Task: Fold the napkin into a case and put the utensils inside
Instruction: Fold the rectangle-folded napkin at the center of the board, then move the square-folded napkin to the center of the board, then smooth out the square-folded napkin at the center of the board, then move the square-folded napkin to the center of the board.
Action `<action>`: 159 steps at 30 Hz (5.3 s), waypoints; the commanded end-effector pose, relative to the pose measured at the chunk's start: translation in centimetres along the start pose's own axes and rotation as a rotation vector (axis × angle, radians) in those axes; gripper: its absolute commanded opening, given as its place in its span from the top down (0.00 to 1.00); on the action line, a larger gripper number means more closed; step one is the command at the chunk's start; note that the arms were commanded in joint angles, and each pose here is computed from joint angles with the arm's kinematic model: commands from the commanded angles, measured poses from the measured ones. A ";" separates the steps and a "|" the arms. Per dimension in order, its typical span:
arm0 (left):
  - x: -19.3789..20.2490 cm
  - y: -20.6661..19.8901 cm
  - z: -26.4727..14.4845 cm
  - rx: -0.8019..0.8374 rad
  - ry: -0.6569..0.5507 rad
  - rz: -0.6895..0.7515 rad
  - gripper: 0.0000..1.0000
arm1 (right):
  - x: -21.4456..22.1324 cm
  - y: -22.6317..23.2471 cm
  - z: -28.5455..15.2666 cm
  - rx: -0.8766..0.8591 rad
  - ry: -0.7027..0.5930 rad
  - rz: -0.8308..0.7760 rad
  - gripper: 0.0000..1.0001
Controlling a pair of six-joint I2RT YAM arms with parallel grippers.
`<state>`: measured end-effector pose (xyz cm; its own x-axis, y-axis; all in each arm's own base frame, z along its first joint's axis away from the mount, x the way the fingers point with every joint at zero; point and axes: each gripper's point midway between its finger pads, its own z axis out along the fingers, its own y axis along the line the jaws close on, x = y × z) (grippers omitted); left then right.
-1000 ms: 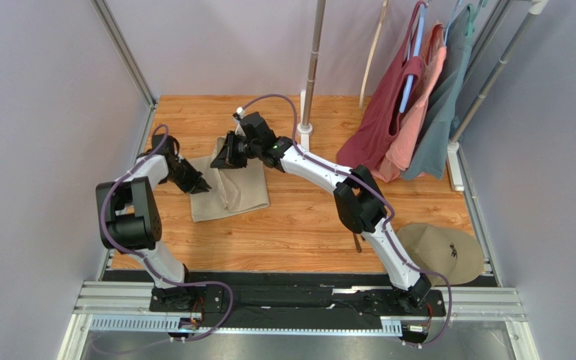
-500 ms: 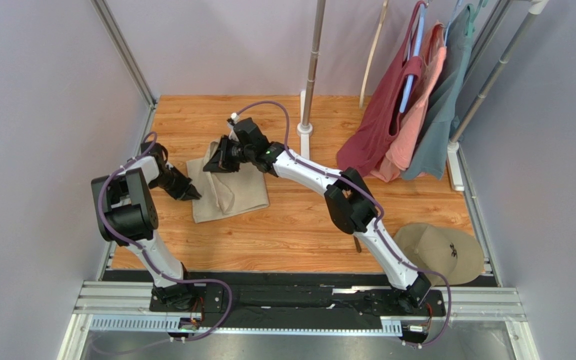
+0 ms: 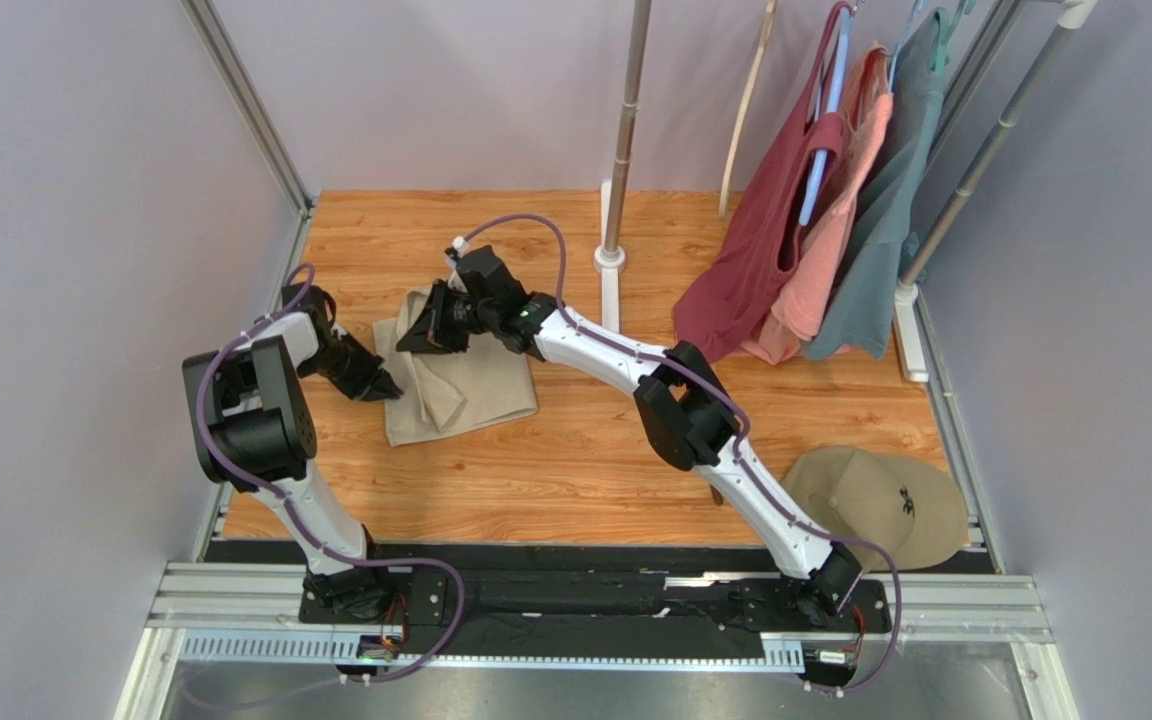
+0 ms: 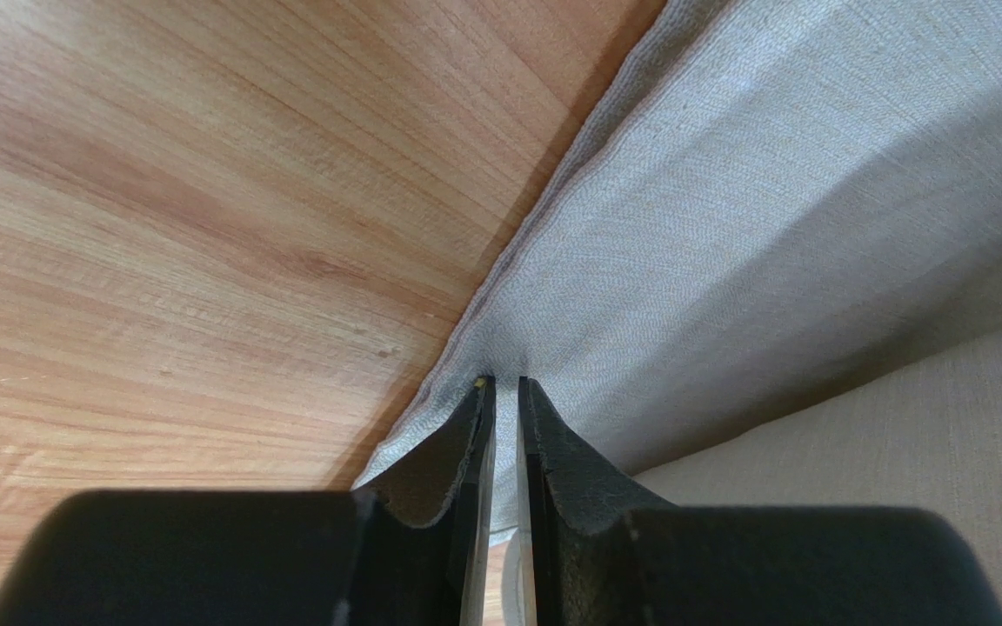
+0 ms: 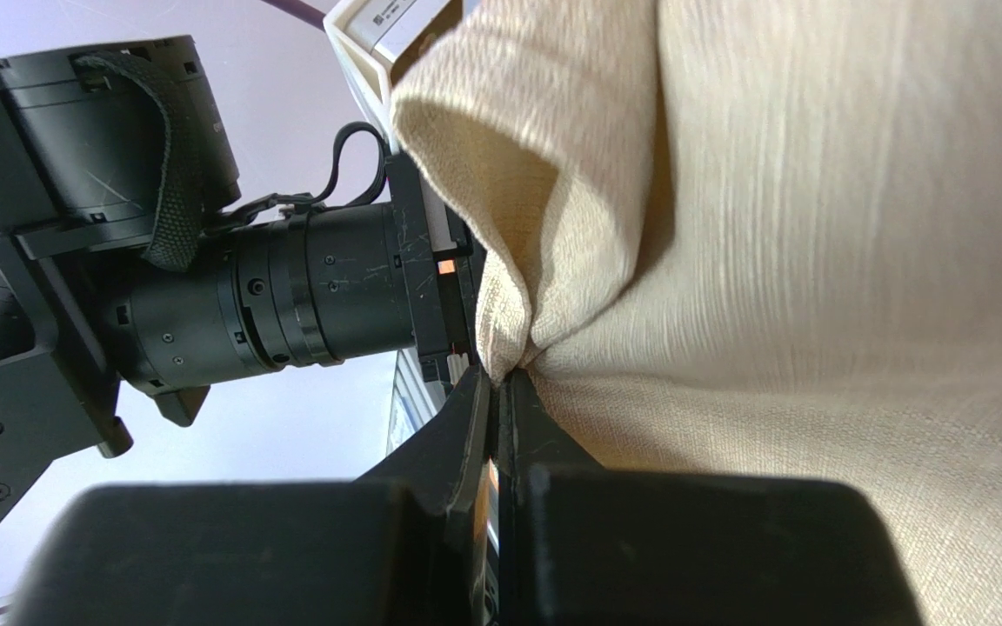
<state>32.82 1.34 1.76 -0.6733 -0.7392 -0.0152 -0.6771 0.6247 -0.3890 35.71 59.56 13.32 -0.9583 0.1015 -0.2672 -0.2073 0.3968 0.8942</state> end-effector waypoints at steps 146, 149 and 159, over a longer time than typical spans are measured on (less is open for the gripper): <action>9.9 -13.4 -3.2 0.076 0.009 0.425 0.64 | -8.9 -14.9 -14.6 0.430 0.080 -0.353 0.52; 11.4 -11.7 -5.4 0.095 0.007 0.472 0.52 | -7.2 -12.6 -18.0 0.498 0.046 -0.398 0.37; 17.3 -4.8 -4.1 0.008 0.043 0.308 0.46 | -0.3 -15.0 -25.6 0.679 0.048 -0.333 0.22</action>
<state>23.89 -14.30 7.72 -0.9081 -0.4127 -0.0711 -0.3506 0.8421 -0.4099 35.22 32.85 9.22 -0.8865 -0.1785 -0.4268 -0.3649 0.8370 0.4078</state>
